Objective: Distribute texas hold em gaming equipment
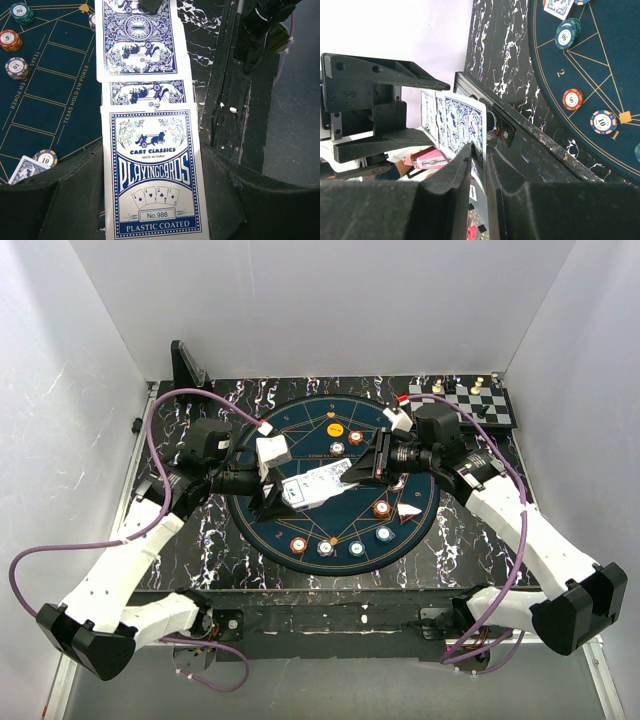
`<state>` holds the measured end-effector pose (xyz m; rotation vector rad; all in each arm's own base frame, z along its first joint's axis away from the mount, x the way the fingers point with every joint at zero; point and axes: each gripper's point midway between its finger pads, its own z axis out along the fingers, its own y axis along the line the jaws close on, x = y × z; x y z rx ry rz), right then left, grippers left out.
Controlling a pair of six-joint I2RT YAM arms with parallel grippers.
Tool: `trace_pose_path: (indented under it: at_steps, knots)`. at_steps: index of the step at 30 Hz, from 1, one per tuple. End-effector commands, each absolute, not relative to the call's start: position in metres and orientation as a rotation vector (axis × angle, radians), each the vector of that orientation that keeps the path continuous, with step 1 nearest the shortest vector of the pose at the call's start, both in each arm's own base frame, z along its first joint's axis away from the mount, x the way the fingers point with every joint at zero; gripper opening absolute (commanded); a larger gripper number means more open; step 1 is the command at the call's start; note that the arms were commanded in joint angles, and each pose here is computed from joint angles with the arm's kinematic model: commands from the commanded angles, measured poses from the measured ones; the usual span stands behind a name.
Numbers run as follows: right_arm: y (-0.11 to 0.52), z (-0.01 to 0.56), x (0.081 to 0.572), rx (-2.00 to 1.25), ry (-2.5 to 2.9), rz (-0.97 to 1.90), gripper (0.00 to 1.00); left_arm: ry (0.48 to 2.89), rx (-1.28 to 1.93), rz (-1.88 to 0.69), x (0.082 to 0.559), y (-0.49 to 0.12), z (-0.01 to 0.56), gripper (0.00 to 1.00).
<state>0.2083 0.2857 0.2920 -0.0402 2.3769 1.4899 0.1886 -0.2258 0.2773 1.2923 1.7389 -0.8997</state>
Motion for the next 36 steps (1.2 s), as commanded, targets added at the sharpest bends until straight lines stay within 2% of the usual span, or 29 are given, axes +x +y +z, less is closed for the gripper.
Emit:
trace_pose_path:
  at_steps: [1, 11, 17, 29, 36]
  knots:
    - [0.281, 0.303, 0.203, -0.082, 2.336, 1.517, 0.23, 1.644, 1.292, -0.908, 0.183, -0.229, 0.299, 0.00]
    - [0.275, 0.315, 0.205, -0.065, 2.306, 1.546, 0.16, 1.653, 1.283, -0.915, 0.180, -0.227, 0.296, 0.00]
    - [0.271, 0.320, 0.207, -0.058, 2.290, 1.555, 0.15, 1.650, 1.280, -0.910, 0.179, -0.226, 0.296, 0.00]
    - [0.269, 0.348, 0.212, -0.023, 2.215, 1.688, 0.01, 1.661, 1.276, -0.921, 0.176, -0.225, 0.292, 0.00]
    - [0.272, 0.363, 0.216, -0.018, 2.160, 1.810, 0.01, 1.661, 1.275, -0.921, 0.176, -0.225, 0.291, 0.00]
